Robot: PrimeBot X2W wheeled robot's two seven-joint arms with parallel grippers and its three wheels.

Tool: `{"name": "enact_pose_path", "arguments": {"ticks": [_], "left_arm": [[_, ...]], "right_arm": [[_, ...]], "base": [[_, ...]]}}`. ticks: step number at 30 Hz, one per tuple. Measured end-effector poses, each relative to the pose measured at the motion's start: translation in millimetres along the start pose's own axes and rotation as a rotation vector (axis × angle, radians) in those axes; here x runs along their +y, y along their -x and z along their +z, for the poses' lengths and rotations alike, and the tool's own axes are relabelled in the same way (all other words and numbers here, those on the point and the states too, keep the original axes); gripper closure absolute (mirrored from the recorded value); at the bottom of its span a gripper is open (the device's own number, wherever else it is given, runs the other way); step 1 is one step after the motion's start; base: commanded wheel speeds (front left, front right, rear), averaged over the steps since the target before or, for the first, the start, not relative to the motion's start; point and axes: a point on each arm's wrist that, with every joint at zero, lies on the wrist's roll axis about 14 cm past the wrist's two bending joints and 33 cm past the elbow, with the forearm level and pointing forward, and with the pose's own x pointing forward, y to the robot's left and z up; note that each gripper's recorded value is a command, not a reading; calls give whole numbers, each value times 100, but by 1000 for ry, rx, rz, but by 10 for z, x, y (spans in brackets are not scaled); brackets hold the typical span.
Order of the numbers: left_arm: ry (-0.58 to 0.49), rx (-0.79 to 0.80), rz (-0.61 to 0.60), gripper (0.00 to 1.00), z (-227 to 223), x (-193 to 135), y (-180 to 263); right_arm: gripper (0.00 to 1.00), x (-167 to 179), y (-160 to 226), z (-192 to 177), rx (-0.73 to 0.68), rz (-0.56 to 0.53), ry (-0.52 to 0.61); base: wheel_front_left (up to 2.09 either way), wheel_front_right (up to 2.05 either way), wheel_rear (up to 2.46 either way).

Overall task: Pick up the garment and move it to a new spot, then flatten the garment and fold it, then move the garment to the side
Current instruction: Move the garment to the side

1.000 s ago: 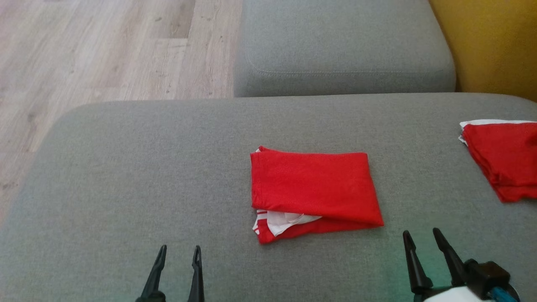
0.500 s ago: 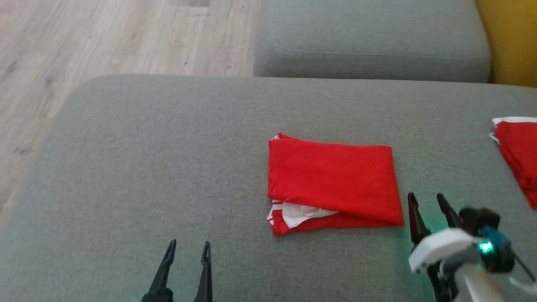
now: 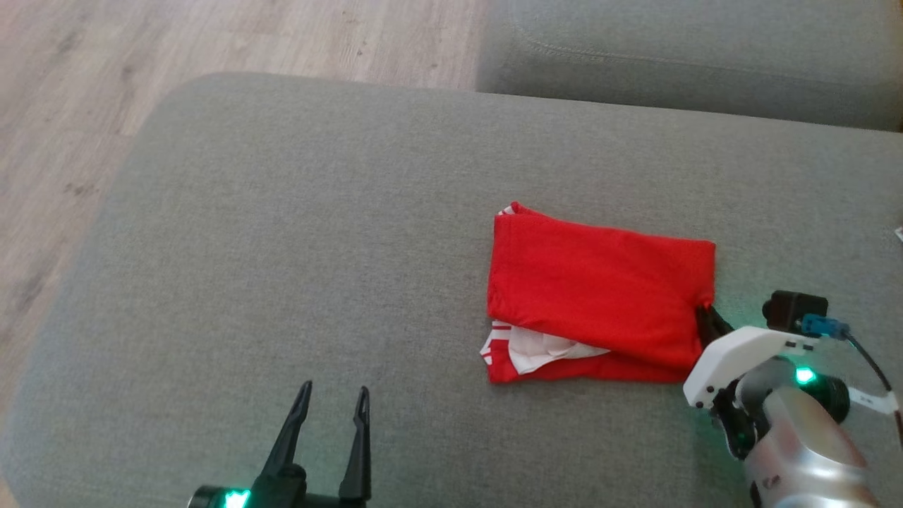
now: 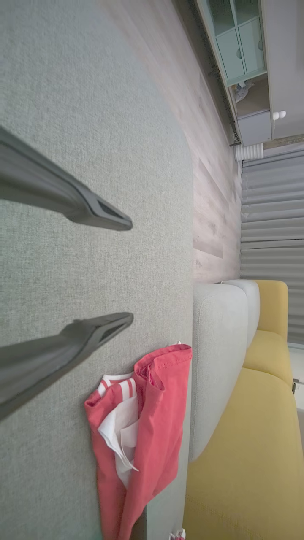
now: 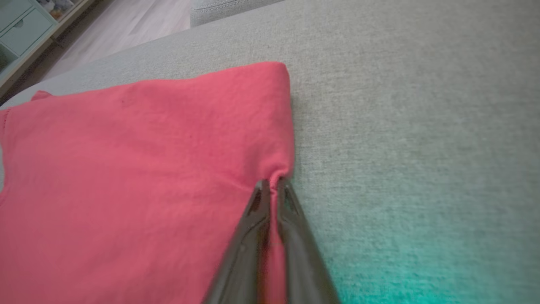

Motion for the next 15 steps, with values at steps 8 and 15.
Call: {"name": "enact_pose_path", "arguments": {"ticks": [8, 15], "left_arm": [[-23, -49, -56, 0, 177, -201, -222], [-28, -71, -162, 0, 257, -512, -686]], "right_arm": [[100, -652, 116, 184, -51, -110, 117], [100, -1806, 334, 850, -118, -337, 241]], "base": [[0, 0, 0], [0, 0, 0]]}}
